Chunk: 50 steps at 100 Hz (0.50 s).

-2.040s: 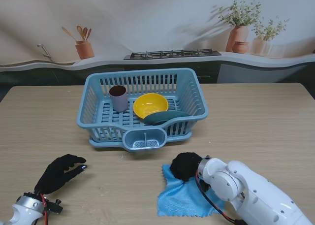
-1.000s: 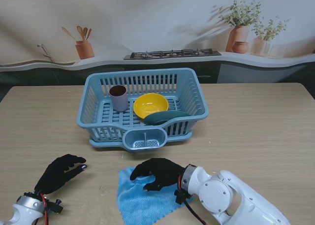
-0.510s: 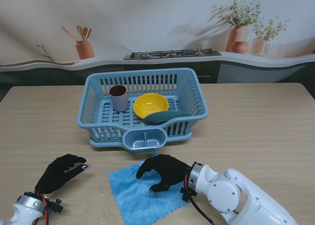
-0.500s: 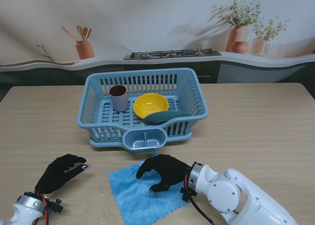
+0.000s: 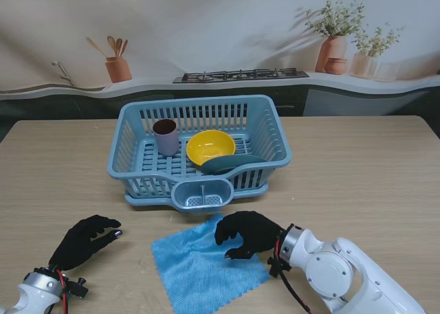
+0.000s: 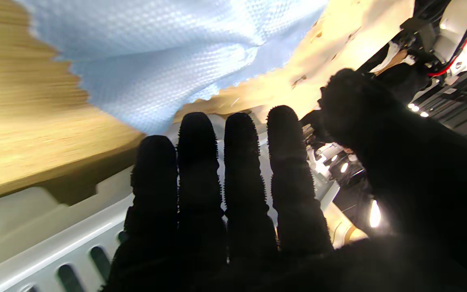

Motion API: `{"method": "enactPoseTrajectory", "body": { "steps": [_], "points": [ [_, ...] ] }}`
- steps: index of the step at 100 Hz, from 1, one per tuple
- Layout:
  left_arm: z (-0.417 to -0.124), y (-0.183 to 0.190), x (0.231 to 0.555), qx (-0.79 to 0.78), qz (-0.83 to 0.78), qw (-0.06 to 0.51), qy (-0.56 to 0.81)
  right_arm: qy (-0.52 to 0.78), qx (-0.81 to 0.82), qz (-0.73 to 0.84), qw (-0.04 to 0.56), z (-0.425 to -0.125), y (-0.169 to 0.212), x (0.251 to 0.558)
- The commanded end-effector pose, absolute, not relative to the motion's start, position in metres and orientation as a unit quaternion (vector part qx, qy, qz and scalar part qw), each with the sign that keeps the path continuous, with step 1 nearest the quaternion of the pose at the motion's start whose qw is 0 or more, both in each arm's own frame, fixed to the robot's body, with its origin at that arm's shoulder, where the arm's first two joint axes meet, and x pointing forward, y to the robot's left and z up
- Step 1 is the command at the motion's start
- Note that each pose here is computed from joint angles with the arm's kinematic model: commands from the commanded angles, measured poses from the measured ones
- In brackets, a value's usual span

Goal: Clear dishes and wipe the table

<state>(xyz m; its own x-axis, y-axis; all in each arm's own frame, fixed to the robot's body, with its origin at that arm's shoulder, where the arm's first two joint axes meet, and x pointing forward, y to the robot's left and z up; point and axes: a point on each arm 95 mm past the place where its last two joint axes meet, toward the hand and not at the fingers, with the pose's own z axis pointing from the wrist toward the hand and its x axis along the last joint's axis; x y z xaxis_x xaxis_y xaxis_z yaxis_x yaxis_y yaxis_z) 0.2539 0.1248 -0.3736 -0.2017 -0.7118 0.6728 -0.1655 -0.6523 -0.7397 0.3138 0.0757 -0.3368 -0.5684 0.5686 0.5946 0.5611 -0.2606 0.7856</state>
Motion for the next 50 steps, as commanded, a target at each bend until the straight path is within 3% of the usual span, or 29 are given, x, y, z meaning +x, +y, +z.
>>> {"method": "enactPoseTrajectory", "body": {
  "steps": [1, 50],
  "points": [
    [-0.374, 0.123, 0.253, -0.6, -0.683, 0.193, 0.37, 0.608, 0.474, 0.637, 0.007, -0.342, 0.069, 0.308],
    [-0.371, 0.121, 0.253, -0.601, -0.677, 0.188, 0.381, 0.578, 0.499, 0.641, 0.081, -0.342, 0.017, 0.313]
  ]
}}
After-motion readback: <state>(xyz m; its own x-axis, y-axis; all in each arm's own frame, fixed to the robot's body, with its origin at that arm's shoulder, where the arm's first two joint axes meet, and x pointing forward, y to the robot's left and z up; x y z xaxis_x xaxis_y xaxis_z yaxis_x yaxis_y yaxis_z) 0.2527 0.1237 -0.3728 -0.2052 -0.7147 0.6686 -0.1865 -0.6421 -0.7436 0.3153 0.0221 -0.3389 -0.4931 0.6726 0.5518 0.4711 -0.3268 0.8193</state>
